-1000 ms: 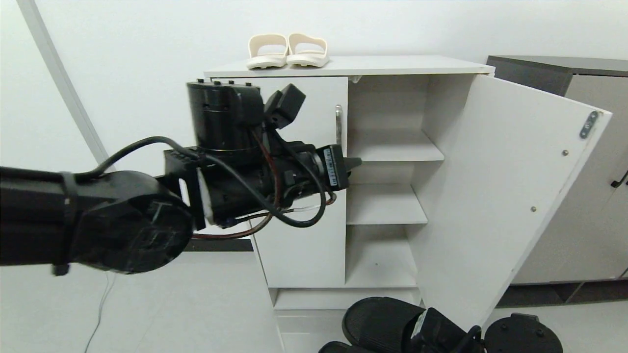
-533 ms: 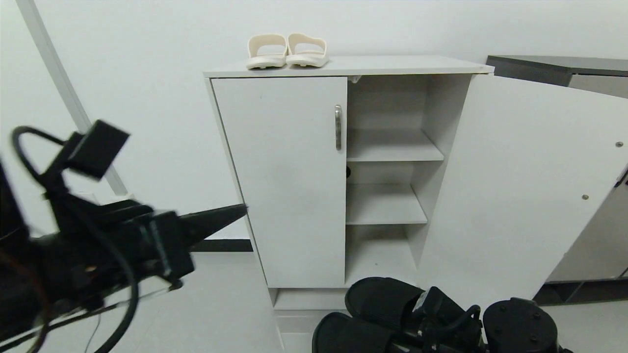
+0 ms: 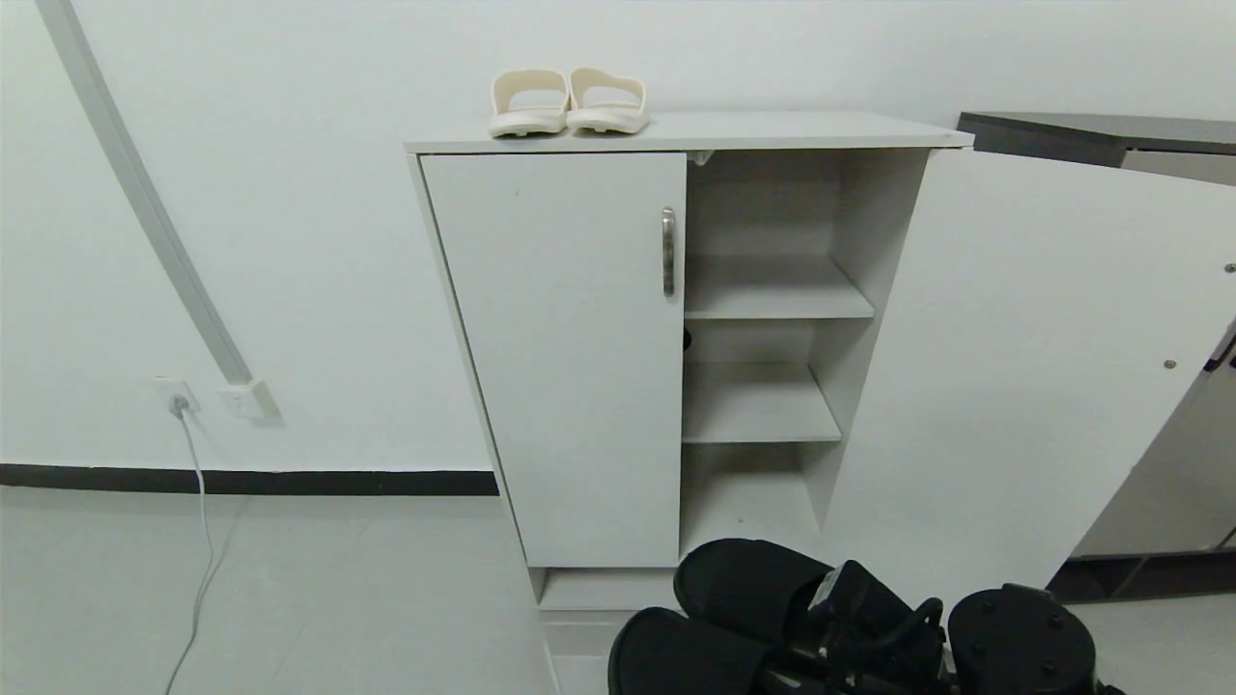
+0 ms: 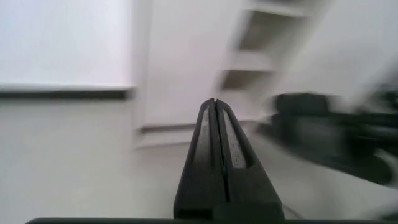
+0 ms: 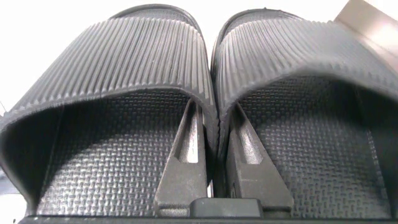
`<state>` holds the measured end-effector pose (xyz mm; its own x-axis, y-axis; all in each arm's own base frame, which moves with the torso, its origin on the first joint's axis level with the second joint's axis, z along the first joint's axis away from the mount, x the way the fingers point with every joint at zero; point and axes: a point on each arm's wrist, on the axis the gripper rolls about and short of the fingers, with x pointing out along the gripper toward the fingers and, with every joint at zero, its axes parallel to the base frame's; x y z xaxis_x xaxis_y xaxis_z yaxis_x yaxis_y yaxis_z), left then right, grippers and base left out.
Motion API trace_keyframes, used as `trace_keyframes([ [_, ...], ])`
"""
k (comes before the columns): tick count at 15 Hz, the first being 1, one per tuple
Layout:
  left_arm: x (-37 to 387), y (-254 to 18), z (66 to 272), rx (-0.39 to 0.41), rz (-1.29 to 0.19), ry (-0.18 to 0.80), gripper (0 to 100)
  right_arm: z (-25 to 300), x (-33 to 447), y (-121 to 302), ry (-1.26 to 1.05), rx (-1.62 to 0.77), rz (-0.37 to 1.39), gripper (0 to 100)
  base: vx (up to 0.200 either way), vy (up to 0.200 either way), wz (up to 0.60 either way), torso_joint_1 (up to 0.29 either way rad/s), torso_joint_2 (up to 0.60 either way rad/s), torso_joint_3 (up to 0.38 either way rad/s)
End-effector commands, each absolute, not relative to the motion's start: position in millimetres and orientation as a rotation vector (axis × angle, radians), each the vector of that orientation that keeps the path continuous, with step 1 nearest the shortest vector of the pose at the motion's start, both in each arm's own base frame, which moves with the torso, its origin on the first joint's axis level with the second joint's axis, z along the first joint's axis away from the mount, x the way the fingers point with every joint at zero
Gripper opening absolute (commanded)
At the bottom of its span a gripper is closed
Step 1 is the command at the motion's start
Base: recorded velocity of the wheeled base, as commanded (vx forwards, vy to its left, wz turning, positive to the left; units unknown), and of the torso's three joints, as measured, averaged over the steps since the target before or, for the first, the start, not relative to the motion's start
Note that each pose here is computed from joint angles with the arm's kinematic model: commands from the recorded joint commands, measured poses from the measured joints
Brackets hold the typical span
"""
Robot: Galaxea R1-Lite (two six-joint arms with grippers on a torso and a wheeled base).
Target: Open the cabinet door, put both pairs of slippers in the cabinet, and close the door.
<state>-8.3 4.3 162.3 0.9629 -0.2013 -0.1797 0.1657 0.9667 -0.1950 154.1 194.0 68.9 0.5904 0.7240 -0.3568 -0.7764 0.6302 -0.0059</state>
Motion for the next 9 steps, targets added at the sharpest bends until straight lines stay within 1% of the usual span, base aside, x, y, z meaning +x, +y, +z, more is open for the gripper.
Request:
trace_keyframes([
  [1,-46,8,137,-0.197,-0.015,0.077,0,69,154,194,0.338,-0.168,0.874,0,0.000,0.000,0.00,0.000,0.00,0.000],
  [2,-46,8,135,-0.199,0.004,0.087,0,69,154,194,0.338,-0.168,0.874,0,0.000,0.000,0.00,0.000,0.00,0.000],
  [3,-44,10,129,-0.186,0.115,0.099,0,68,154,193,0.341,-0.169,0.874,0,0.000,0.000,0.00,0.000,0.00,0.000],
  [5,-33,9,107,-0.145,0.150,0.149,0,69,154,193,0.339,-0.169,0.874,0,0.000,0.000,0.00,0.000,0.00,0.000],
  [6,-27,9,94,-0.083,0.215,0.143,0,69,154,193,0.336,-0.167,0.874,0,0.000,0.000,0.00,0.000,0.00,0.000],
  [7,-23,8,87,-0.043,0.315,0.116,0,70,154,193,0.335,-0.167,0.872,0,0.000,0.000,0.00,0.000,0.00,0.000],
  [8,-22,5,85,-0.032,0.386,0.106,0,71,154,193,0.330,-0.165,0.873,0,0.000,0.000,0.00,0.000,0.00,0.000],
  [9,-21,5,84,-0.031,0.353,0.095,0,70,154,193,0.332,-0.166,0.874,0,0.000,0.000,0.00,0.000,0.00,0.000],
])
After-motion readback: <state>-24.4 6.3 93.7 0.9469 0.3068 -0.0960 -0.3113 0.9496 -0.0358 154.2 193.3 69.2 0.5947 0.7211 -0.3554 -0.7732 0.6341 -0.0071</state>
